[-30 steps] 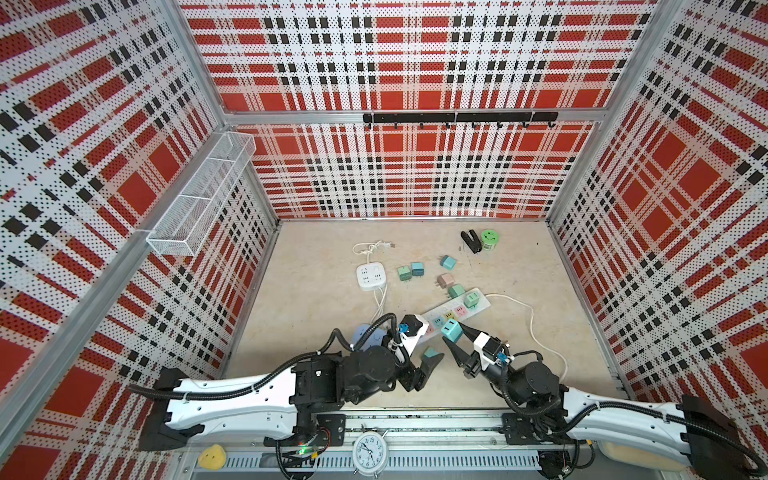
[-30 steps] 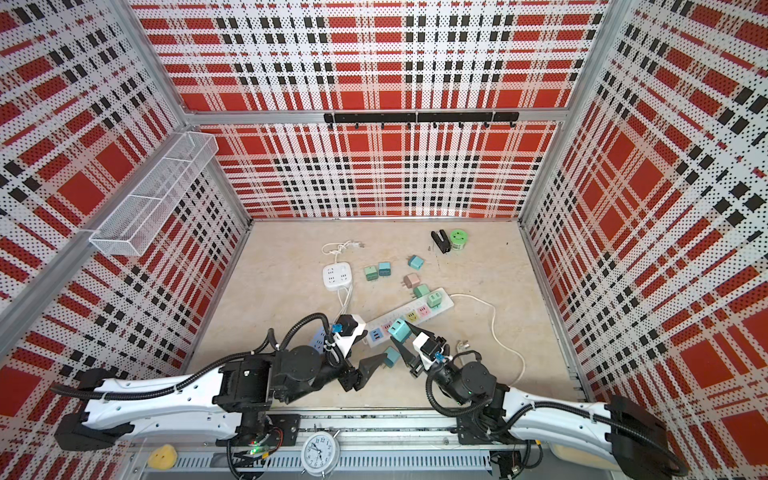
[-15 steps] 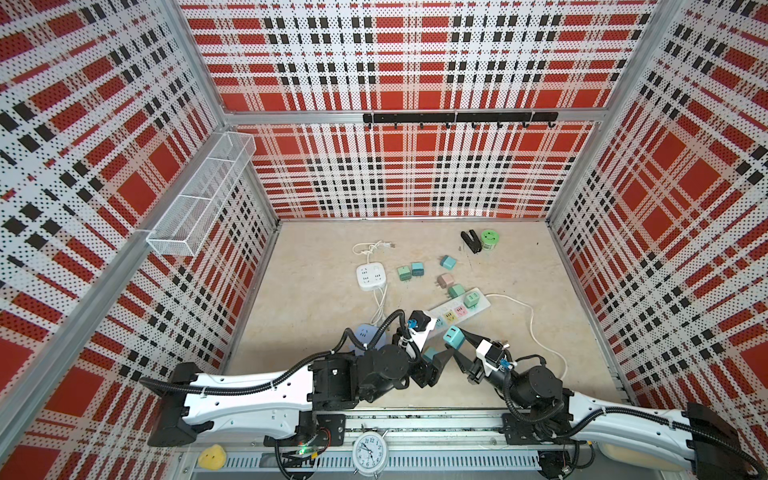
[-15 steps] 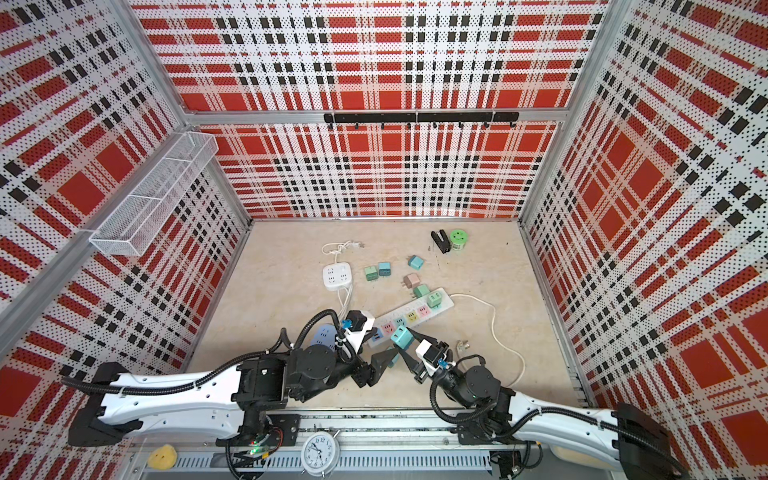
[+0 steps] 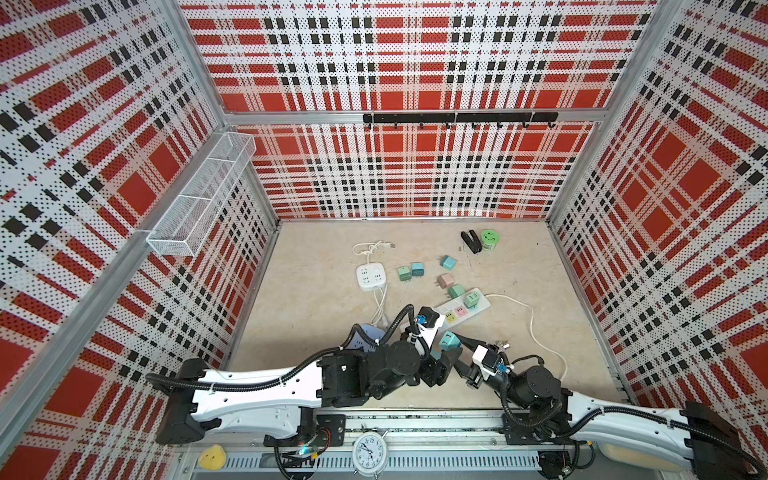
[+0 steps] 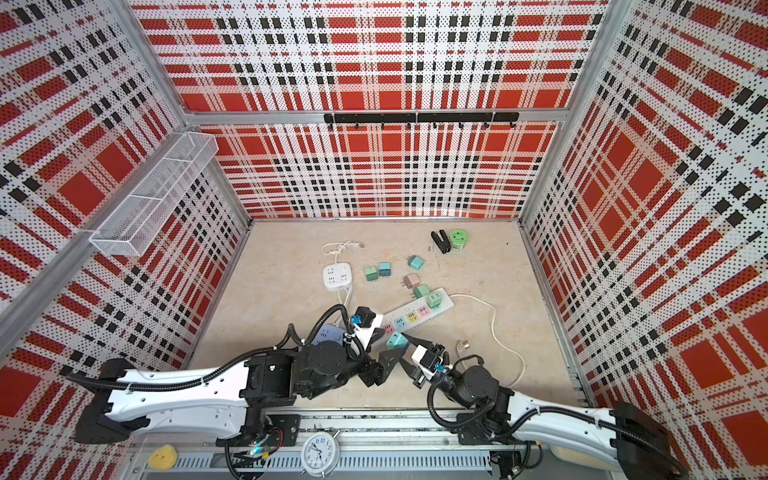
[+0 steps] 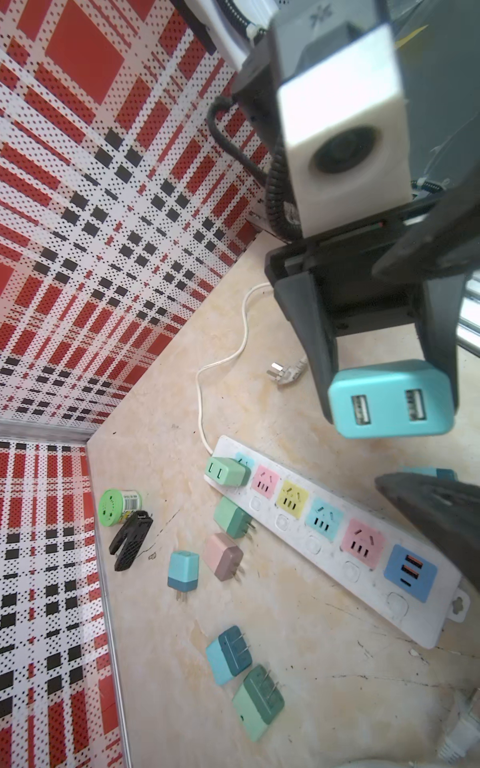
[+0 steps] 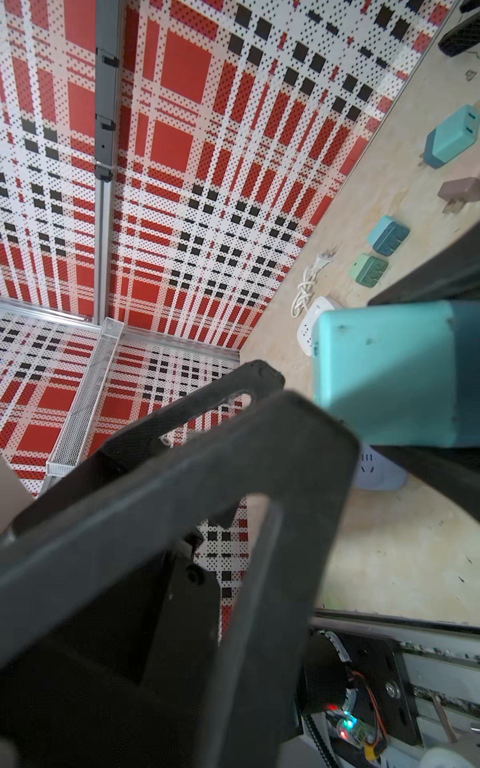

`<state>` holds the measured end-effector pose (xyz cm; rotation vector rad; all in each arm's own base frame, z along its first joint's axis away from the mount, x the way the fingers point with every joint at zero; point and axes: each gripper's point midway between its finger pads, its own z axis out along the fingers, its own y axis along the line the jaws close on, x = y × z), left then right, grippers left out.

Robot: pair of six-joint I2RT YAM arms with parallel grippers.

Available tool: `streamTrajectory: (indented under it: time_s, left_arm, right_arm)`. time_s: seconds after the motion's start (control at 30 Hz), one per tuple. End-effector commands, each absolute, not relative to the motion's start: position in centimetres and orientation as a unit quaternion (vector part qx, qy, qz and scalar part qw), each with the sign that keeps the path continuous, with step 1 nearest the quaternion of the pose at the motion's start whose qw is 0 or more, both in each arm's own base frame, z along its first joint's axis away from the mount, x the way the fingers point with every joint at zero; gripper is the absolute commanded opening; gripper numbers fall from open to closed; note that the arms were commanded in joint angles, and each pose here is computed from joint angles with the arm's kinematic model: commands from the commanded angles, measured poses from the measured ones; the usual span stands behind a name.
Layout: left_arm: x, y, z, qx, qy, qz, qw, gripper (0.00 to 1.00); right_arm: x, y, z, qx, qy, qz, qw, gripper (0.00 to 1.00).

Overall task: Insert the plug
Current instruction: 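Close left gripper on the teal adapter held by the right gripper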

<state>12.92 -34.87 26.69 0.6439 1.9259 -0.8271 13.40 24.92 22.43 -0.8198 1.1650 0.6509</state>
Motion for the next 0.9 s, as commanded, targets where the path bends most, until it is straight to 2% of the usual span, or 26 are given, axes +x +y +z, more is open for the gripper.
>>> streamTrajectory:
  time_s: [0.0, 0.23, 0.4, 0.6, 0.8, 0.83, 0.87]
  left_arm:
    - [13.0, -34.7, 25.9, 0.256, 0.805, -0.322, 0.428, 0.73]
    - [13.0, -35.9, 25.2, 0.272, 0.813, -0.316, 0.407, 0.71]
    - [12.8, -36.8, 24.8, 0.285, 0.817, -0.309, 0.394, 0.62]
    - [12.7, -37.4, 25.2, 0.292, 0.814, -0.314, 0.391, 0.42]
    - [12.7, -37.3, 25.5, 0.294, 0.813, -0.314, 0.392, 0.05]
    - [12.8, -37.2, 25.7, 0.293, 0.812, -0.314, 0.396, 0.01]
    - [12.8, -37.2, 25.7, 0.292, 0.811, -0.314, 0.398, 0.00]
  right_arm:
    - [12.3, 24.5, 24.0, -0.371, 0.483, 0.307, 0.731, 0.00]
    - [11.8, 24.3, 24.2, -0.376, 0.471, 0.311, 0.735, 0.00]
    - [11.6, 24.3, 24.1, -0.380, 0.468, 0.313, 0.734, 0.00]
    - [11.5, 24.4, 24.0, -0.385, 0.465, 0.313, 0.733, 0.00]
    - [11.5, 24.4, 23.9, -0.386, 0.467, 0.314, 0.731, 0.00]
    - [11.5, 24.3, 23.9, -0.386, 0.467, 0.312, 0.732, 0.03]
    - [11.5, 24.4, 23.8, -0.387, 0.468, 0.311, 0.731, 0.11]
